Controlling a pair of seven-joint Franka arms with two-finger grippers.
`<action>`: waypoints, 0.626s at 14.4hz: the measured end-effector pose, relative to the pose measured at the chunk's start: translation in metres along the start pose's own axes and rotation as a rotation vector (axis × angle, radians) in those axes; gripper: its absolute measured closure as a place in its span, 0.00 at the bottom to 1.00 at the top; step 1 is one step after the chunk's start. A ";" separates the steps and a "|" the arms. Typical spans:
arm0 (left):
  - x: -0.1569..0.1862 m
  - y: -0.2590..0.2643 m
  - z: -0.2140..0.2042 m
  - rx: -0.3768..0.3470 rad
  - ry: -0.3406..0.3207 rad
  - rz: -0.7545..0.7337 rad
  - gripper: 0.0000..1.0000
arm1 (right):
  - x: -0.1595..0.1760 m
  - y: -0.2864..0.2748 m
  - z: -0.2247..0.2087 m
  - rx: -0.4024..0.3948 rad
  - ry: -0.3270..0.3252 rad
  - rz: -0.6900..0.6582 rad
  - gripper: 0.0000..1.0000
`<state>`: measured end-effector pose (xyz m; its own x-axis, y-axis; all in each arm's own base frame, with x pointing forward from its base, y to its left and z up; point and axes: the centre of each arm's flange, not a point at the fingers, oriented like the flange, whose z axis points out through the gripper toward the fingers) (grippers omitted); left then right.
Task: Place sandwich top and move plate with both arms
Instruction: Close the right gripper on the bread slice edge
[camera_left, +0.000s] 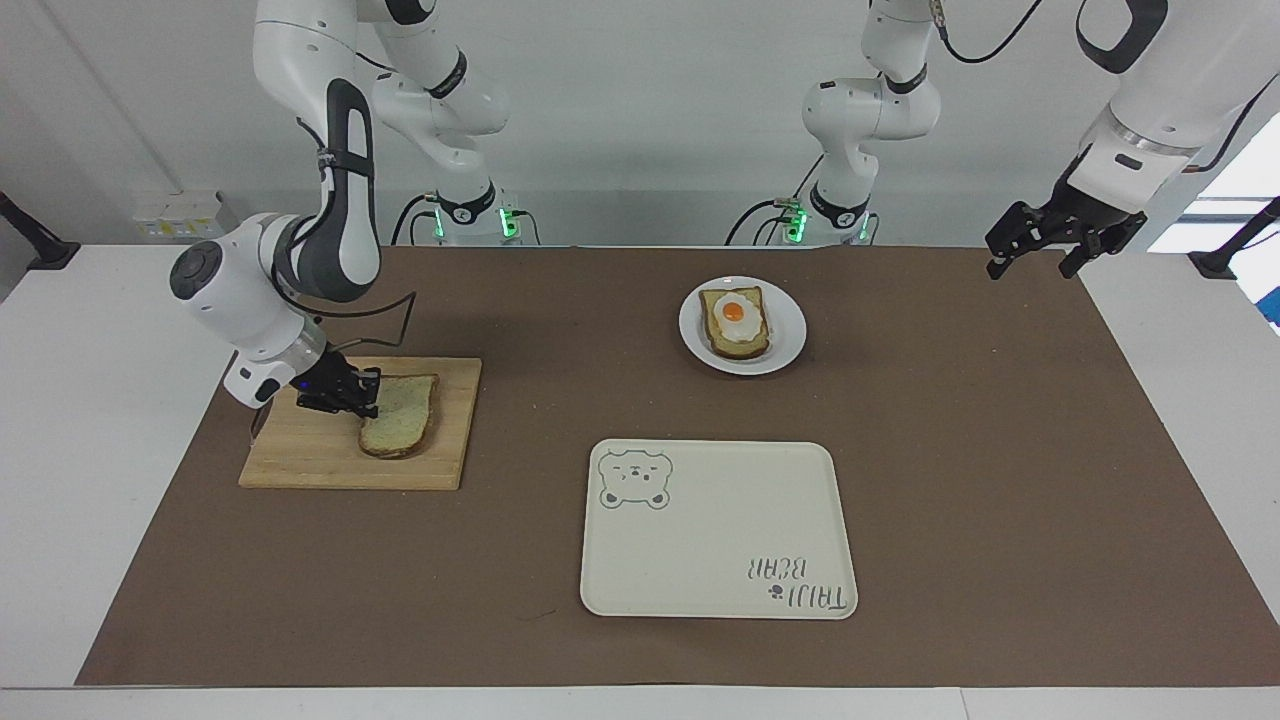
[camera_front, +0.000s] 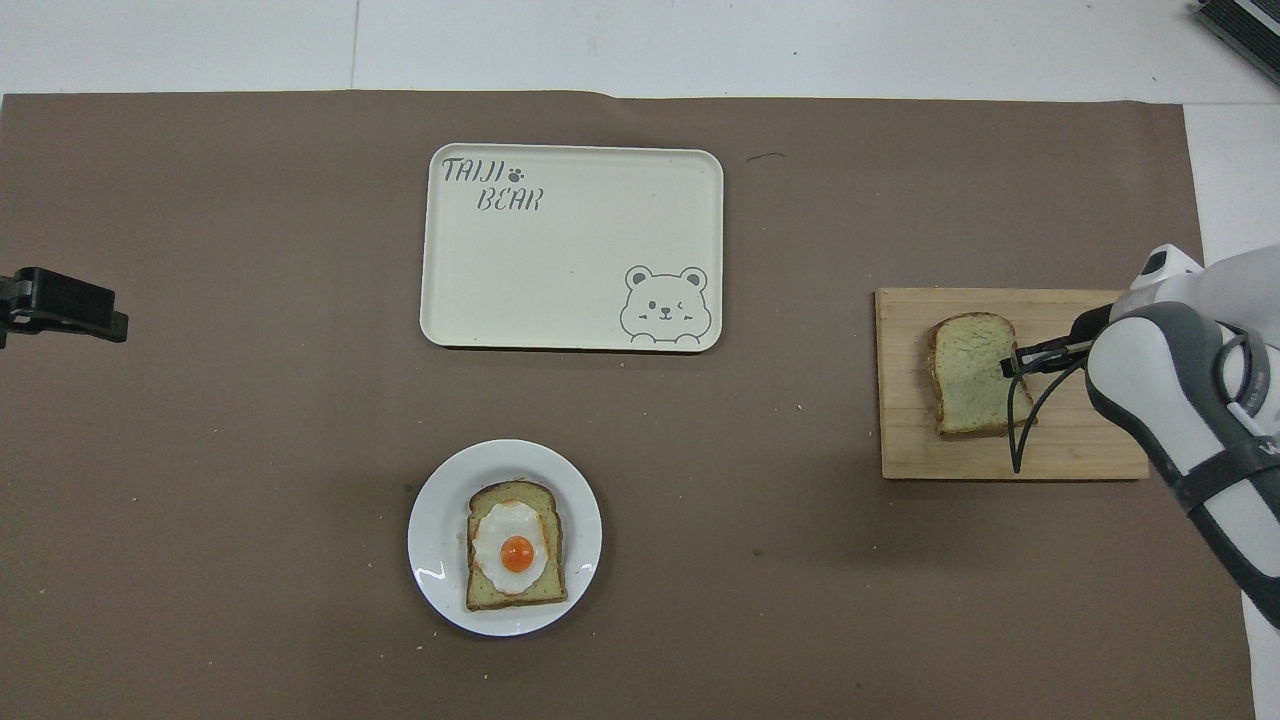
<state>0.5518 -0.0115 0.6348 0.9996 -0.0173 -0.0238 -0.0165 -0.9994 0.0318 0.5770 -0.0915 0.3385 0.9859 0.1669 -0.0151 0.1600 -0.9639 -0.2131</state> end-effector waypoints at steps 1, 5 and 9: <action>0.000 0.000 0.000 0.000 0.000 0.000 0.00 | 0.002 -0.002 -0.007 0.006 -0.006 -0.009 0.92; 0.000 0.000 0.000 0.000 0.000 0.000 0.00 | 0.005 -0.014 -0.037 0.024 -0.015 -0.034 0.92; 0.000 0.000 0.000 0.000 0.000 0.000 0.00 | 0.006 -0.032 -0.062 0.084 -0.019 -0.044 0.92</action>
<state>0.5518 -0.0115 0.6348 0.9996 -0.0173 -0.0238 -0.0165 -0.9994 0.0318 0.5812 -0.0721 0.4056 0.9768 0.2132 -0.0220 0.1974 -0.9349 -0.2948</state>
